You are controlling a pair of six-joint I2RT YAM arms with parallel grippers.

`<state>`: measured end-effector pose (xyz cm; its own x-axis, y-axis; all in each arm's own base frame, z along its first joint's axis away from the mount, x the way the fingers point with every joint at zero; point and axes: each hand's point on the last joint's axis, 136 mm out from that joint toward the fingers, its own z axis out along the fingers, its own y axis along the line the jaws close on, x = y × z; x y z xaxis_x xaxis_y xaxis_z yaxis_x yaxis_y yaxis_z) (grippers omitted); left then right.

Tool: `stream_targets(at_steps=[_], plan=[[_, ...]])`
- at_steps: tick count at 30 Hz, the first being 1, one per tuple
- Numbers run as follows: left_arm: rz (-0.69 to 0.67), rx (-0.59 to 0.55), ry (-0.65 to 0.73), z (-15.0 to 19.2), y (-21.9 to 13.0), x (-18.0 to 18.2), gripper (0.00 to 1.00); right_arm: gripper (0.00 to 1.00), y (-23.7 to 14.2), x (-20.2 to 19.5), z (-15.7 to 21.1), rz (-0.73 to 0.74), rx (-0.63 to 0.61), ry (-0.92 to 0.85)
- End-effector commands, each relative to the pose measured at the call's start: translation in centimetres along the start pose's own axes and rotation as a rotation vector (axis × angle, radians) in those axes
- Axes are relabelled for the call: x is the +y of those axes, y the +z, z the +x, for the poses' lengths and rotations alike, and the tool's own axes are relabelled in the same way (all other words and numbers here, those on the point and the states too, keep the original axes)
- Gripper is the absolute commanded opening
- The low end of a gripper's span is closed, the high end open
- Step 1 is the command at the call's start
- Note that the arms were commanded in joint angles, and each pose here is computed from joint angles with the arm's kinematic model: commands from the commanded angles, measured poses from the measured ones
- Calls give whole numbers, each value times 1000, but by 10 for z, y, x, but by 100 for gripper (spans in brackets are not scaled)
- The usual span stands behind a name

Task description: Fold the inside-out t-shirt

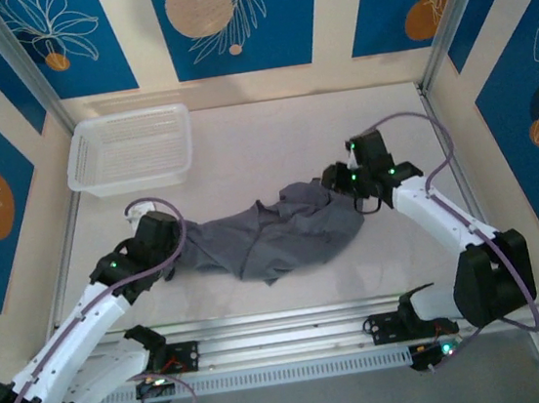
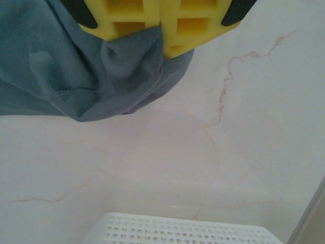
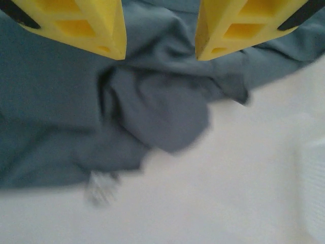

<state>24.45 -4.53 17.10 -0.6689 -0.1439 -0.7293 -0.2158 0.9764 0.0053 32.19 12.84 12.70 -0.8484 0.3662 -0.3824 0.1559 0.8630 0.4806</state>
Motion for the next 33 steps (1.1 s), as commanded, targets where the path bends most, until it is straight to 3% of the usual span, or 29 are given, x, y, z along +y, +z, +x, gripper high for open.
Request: stream_targets(at_steps=[1, 9, 14, 17, 19, 20, 23, 29, 33], plan=[[-8, -16, -41, -3, 2, 2, 0, 48, 22, -45, 48, 90, 118, 146], [-5, -9, -43, -4, 5, -2, 0, 61, 40, -61, 88, 174, 219, 150], [2, -19, -55, -6, 3, -2, 0, 60, 45, -65, 95, 197, 243, 153], [0, -23, -47, -8, 1, -1, 0, 62, 33, -72, 94, 255, 221, 130], [1, -25, -45, -8, 1, -1, 0, 68, 23, -79, 90, 282, 175, 126], [1, -28, -47, -8, 1, -1, 0, 75, 19, -84, 87, 295, 145, 130], [9, -32, -53, -9, 1, -2, 0, 75, 21, -80, 83, 229, 118, 149], [18, -27, -43, -10, 1, -5, 0, 64, 43, -70, 83, 184, 166, 149], [23, -33, -44, -12, -1, -5, 0, 28, 40, -59, 74, 158, 146, 135]])
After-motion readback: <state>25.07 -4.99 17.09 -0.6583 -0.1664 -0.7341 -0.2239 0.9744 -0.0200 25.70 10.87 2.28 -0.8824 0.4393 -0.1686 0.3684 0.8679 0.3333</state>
